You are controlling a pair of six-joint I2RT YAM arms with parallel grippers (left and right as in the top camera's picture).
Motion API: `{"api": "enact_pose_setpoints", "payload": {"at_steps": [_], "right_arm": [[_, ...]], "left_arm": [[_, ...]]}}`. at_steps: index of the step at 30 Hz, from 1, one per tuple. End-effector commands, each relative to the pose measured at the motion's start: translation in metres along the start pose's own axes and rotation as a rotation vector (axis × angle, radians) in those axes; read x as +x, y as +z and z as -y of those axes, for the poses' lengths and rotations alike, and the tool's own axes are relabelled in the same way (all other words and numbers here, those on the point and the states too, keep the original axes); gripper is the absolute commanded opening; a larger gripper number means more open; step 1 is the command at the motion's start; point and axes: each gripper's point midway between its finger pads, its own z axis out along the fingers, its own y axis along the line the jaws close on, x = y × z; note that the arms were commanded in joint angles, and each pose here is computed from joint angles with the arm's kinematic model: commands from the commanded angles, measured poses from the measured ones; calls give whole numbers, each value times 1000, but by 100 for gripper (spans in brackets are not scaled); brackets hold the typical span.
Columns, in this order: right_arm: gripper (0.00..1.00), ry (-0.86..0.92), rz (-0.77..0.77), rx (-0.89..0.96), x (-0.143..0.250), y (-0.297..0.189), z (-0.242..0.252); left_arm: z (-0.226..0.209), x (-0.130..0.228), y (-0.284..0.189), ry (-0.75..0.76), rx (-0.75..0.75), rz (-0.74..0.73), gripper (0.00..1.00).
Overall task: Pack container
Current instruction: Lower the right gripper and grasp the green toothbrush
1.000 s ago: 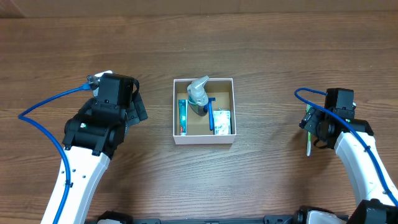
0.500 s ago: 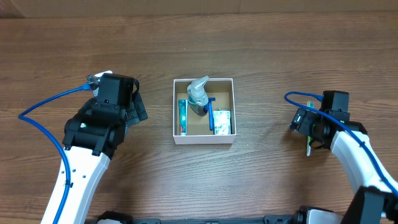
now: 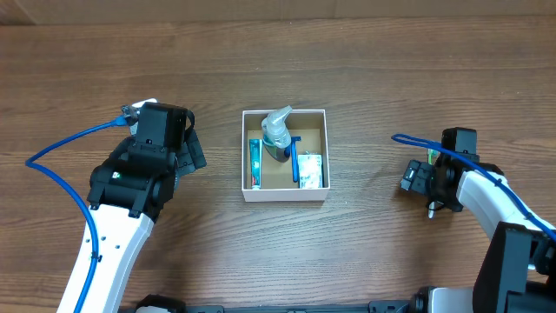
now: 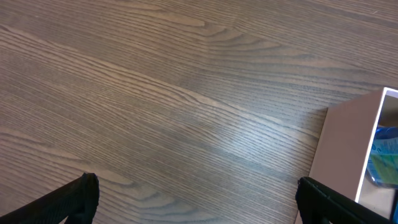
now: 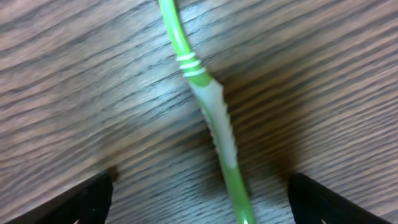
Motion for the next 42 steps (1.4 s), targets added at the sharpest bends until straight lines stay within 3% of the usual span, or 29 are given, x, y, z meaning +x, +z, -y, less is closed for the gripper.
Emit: {"api": "enact_pose_setpoints", "payload": {"at_steps": [1,17,26,31,34,36,37,38,40,42], "right_arm": [[90,2,-32,-101,2,-3,-19],[91,-80,-47,-260,5,-8,-46],[91,-37,47,-85,-14,-1,-17],[100,-27,142,-70,-22,11,-12],[99,-27,164,-69,-21,16,-11],[90,-24,169,-39,-21,17,-5],[71,-22,173,-26,-21,17,-3],[64,-22,173,-26,-21,17,-3],[59,-23,170,-25,-20,17,-3],[46,-23,169,-25,-20,17,-3]], "left_arm": [[-2,-7,-2,11,-13,20,100],[-2,-7,-2,11,-13,20,100],[-2,-7,-2,11,-13,20,100],[-2,-7,-2,11,-13,20,100],[-2,-7,-2,11,-13,20,100],[-2,-7,-2,11,-13,20,100],[-2,-7,-2,11,-13,20,100],[-2,-7,-2,11,-13,20,100],[-2,-7,-2,11,-13,20,100],[-2,-7,-2,11,-13,20,100]]}}
